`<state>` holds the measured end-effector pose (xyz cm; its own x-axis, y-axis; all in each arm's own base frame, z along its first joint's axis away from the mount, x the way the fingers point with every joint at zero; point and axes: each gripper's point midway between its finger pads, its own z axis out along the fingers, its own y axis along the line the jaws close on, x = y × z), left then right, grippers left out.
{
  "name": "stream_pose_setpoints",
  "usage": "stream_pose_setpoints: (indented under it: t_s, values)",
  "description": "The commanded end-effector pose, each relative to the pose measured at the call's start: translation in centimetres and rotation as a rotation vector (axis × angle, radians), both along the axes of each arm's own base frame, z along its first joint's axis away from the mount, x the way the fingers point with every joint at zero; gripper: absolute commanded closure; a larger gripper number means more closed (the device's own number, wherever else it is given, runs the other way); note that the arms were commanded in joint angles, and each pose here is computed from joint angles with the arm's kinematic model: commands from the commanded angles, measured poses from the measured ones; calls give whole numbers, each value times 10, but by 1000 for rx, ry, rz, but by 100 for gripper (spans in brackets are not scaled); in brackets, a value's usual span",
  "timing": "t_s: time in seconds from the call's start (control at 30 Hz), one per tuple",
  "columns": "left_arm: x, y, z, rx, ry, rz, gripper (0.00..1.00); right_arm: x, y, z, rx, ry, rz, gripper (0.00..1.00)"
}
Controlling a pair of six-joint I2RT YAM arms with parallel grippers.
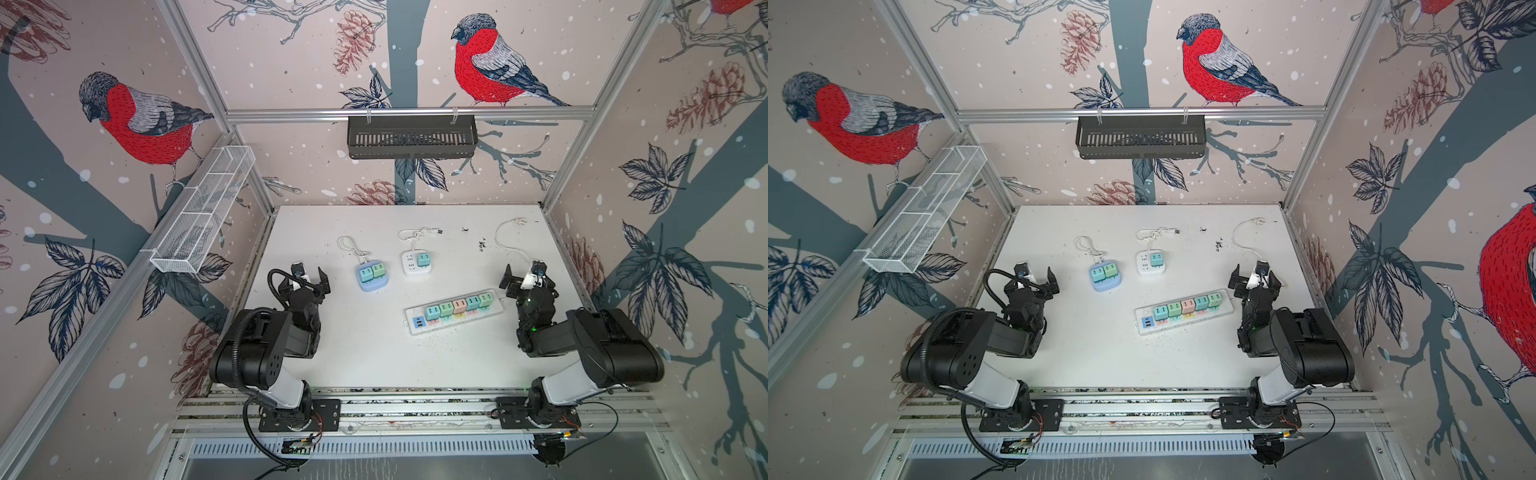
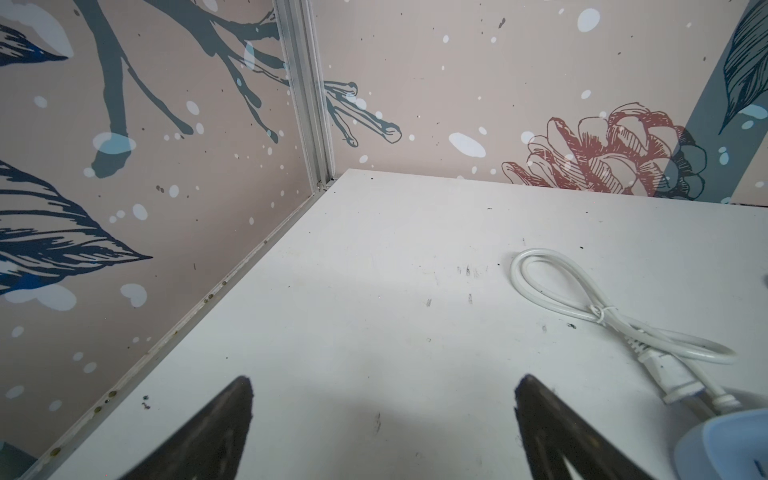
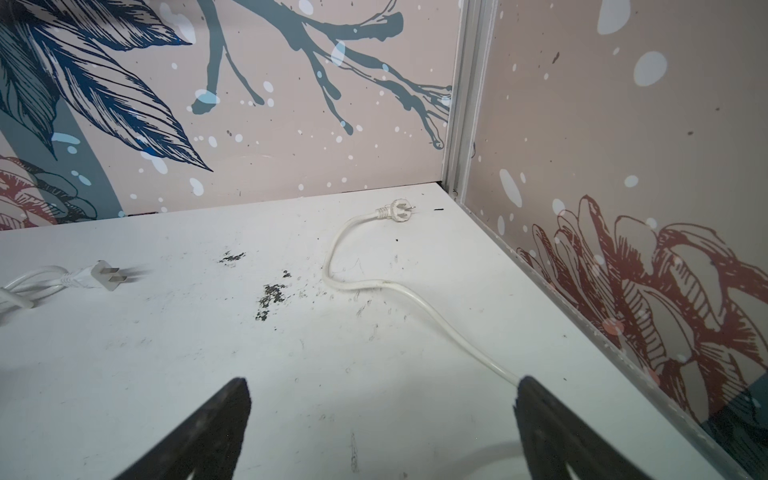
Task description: Insert the plug
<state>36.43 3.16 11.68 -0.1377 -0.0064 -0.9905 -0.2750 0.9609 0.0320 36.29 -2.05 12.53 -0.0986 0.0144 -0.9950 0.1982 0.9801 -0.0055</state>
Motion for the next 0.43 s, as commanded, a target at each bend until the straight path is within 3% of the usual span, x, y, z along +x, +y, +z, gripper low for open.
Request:
stream_pose_setpoints:
  t_s: [0.0, 0.4]
  values:
    - [2, -1, 17, 2, -71, -6, 2, -1, -5, 10, -12, -37, -31, 0]
    - [2, -1, 17, 3, -71, -6, 2, -1, -4, 10, -17, -39, -31, 0]
